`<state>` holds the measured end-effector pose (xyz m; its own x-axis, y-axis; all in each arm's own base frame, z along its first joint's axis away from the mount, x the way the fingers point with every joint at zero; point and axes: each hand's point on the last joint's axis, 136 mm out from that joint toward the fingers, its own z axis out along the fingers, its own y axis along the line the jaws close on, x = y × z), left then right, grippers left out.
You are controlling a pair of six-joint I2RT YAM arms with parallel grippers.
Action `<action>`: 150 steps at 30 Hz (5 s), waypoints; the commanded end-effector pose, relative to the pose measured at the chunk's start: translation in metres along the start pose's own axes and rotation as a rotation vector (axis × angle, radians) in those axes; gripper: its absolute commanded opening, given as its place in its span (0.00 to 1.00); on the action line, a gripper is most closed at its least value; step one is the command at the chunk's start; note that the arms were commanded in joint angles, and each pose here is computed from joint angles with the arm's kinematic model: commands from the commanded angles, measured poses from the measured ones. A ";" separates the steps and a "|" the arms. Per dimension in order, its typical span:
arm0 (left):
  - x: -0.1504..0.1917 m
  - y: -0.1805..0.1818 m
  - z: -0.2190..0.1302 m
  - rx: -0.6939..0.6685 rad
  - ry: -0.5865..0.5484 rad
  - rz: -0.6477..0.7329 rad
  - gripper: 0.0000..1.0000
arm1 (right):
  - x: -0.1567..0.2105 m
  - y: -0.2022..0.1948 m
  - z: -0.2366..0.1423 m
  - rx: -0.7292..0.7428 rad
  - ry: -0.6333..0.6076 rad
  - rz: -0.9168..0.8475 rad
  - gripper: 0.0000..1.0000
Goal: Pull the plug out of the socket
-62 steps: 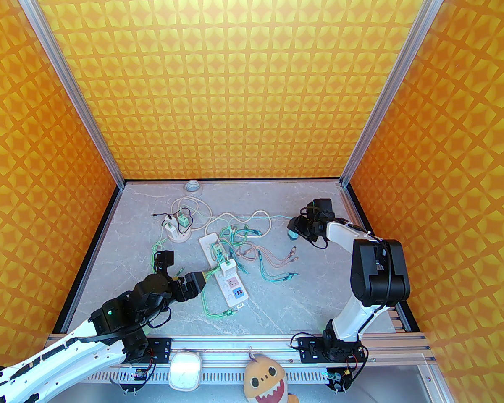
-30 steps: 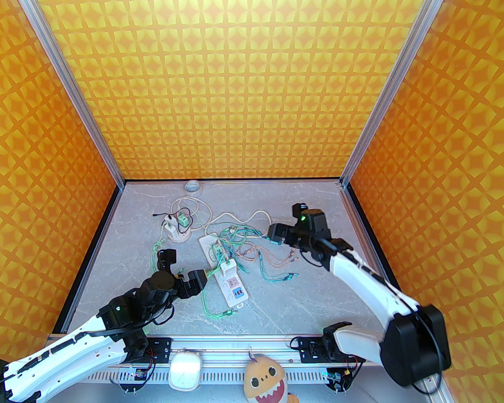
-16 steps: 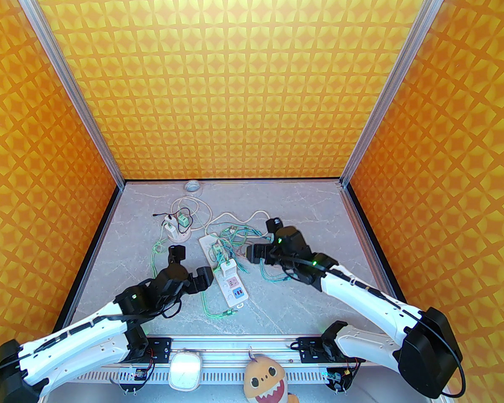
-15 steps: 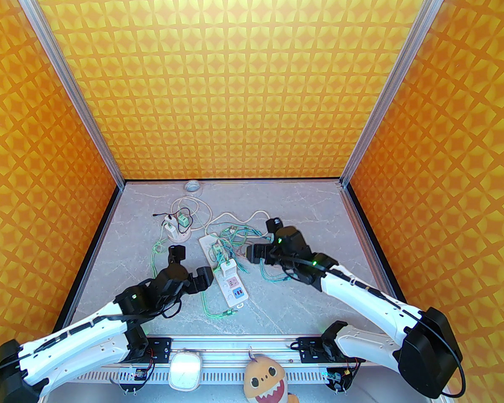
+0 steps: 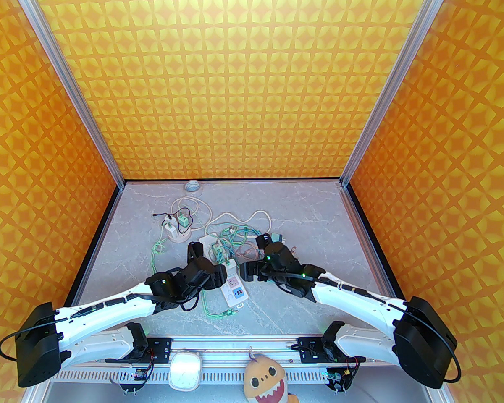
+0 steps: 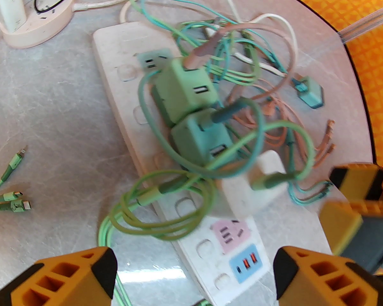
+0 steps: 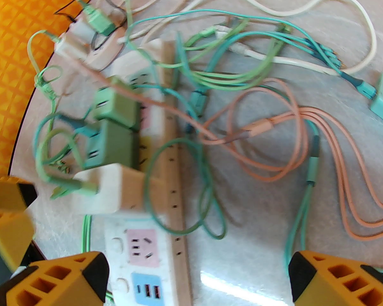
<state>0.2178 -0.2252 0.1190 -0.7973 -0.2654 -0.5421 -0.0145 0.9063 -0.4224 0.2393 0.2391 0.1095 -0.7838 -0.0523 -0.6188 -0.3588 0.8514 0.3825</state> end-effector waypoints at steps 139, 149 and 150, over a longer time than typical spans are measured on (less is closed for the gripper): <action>-0.022 0.082 0.117 0.041 0.206 -0.207 0.58 | -0.014 0.055 0.070 0.184 0.100 -0.257 0.51; -0.021 0.083 0.120 0.031 0.214 -0.209 0.58 | -0.007 0.064 0.073 0.276 0.122 -0.378 0.50; -0.021 0.083 0.120 0.031 0.215 -0.209 0.58 | -0.006 0.064 0.074 0.291 0.124 -0.391 0.50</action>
<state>0.3177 -0.1744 0.0288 -0.8544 -0.3953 -0.3371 -0.1647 0.8216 -0.5458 0.2503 0.3200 0.0699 -0.7247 -0.4291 -0.5392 -0.4940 0.8690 -0.0276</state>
